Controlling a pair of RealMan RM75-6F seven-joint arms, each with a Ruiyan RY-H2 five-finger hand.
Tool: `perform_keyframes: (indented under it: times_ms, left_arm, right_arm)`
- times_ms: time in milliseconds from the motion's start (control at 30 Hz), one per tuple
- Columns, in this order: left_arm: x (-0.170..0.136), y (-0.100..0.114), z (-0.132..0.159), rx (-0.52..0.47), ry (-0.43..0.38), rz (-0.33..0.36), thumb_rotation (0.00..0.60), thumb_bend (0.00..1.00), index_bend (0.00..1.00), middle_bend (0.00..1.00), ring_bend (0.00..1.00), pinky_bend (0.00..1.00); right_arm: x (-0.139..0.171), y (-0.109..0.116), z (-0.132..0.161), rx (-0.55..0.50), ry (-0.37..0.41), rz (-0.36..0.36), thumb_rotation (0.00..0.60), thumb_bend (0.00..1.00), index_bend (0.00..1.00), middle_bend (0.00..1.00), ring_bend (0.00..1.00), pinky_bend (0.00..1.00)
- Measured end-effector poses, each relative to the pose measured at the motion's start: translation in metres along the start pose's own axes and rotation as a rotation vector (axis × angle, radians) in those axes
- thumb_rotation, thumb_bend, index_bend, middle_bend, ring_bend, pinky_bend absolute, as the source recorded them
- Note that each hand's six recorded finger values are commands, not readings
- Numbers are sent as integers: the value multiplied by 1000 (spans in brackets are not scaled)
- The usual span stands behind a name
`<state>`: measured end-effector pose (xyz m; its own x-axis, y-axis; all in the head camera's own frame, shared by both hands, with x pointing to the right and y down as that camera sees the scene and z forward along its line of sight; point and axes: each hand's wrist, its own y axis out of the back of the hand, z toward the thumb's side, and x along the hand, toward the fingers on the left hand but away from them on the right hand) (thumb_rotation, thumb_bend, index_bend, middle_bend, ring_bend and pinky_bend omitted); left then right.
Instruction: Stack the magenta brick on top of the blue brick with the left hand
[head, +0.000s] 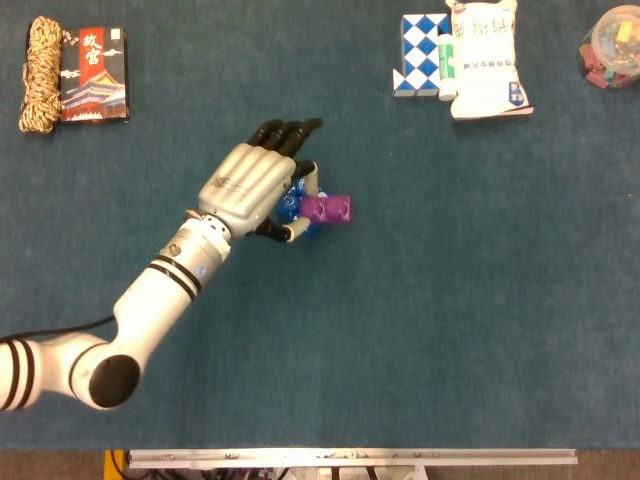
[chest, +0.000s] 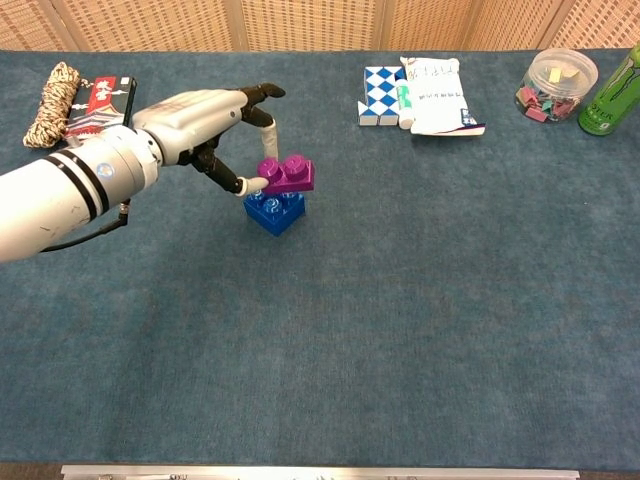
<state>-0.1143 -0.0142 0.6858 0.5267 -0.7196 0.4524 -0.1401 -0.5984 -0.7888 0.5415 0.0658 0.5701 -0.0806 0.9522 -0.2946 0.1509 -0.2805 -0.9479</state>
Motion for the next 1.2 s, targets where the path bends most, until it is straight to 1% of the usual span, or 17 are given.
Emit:
perform_keyframes:
  times_ms: [133, 233, 467, 600, 733, 967, 1200]
  left_arm:
    - [1, -4, -5, 62, -86, -2, 600, 326, 561, 0, 0, 40]
    - [4, -7, -14, 107, -129, 8, 600, 327, 558, 0, 0, 40]
    - [9, -10, -39, 206, -185, 36, 600, 327, 552, 0, 0, 40]
    - [9, -9, -44, 240, -216, 53, 600, 327, 551, 0, 0, 41]
    - [10, -6, -44, 306, -256, 69, 600, 327, 550, 0, 0, 40]
    - [14, -5, -38, 376, -319, 50, 600, 327, 551, 0, 0, 41]
    - [21, -5, -40, 458, -348, 10, 600, 327, 551, 0, 0, 41]
  right_arm:
    - [-2, -1, -1, 2, -8, 2, 600, 336, 380, 302, 264, 403]
    - [-3, -2, -3, 7, -16, 8, 600, 336, 380, 302, 264, 403]
    - [-9, -7, -5, 22, -35, 23, 600, 336, 380, 302, 264, 403]
    - [-10, -8, -4, 28, -38, 25, 600, 335, 380, 302, 264, 403]
    - [-11, -9, -4, 32, -44, 26, 600, 336, 380, 302, 264, 403]
    - [-14, -12, -7, 39, -61, 33, 600, 336, 380, 302, 264, 403]
    - [-16, -11, -10, 40, -79, 29, 600, 336, 379, 302, 264, 403]
